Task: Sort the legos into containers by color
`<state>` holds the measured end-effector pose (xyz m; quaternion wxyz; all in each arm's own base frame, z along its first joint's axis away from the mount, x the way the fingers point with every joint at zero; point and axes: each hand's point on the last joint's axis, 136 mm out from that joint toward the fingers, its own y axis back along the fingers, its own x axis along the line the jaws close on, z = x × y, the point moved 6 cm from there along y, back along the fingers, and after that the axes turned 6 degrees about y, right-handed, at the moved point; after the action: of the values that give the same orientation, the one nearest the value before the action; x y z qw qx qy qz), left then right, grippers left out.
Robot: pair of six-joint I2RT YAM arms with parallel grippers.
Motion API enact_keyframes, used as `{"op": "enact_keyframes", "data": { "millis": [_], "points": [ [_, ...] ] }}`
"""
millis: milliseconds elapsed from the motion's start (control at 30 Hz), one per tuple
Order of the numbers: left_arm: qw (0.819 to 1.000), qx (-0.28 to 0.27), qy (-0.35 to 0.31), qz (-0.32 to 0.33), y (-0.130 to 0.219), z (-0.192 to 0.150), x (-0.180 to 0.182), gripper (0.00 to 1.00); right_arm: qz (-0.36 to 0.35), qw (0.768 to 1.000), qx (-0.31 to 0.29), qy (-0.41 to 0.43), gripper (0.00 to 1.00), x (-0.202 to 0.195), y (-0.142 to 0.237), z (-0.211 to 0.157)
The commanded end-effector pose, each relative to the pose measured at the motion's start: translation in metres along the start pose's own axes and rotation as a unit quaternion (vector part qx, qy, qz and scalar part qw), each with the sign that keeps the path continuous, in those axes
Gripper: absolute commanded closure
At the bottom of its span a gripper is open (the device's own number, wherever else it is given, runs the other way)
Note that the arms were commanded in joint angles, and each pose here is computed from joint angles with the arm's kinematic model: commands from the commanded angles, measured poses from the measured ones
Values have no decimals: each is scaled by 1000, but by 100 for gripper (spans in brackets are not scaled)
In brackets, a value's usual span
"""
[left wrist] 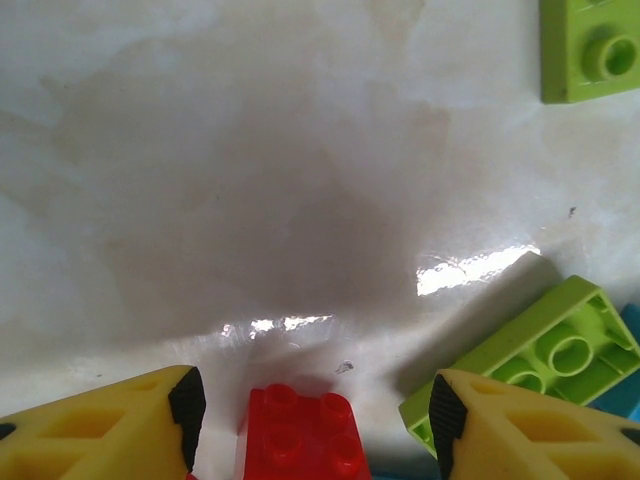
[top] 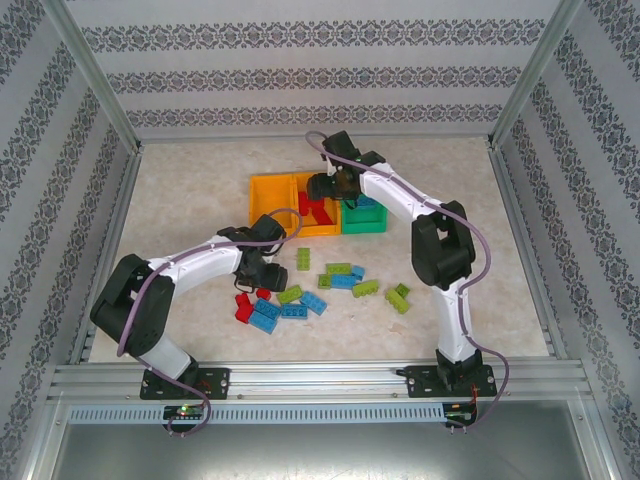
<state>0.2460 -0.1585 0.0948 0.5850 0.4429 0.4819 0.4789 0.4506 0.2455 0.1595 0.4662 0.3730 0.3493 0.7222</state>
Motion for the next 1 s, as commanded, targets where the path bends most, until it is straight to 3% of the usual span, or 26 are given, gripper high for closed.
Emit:
{"op": "enact_keyframes", "data": {
  "millis": [0, 467, 967],
  "points": [
    [1000, 16, -17, 18, -3, -11, 3, 37, -3, 1000, -12, -13, 25, -7, 21, 3],
    [998, 8, -44, 42, -1, -22, 3, 37, -17, 999, -6, -27, 24, -26, 23, -5],
    [998, -7, -27, 54, -1, -18, 4, 54, -33, 999, 1, -35, 23, -44, 31, -23]
  ]
}}
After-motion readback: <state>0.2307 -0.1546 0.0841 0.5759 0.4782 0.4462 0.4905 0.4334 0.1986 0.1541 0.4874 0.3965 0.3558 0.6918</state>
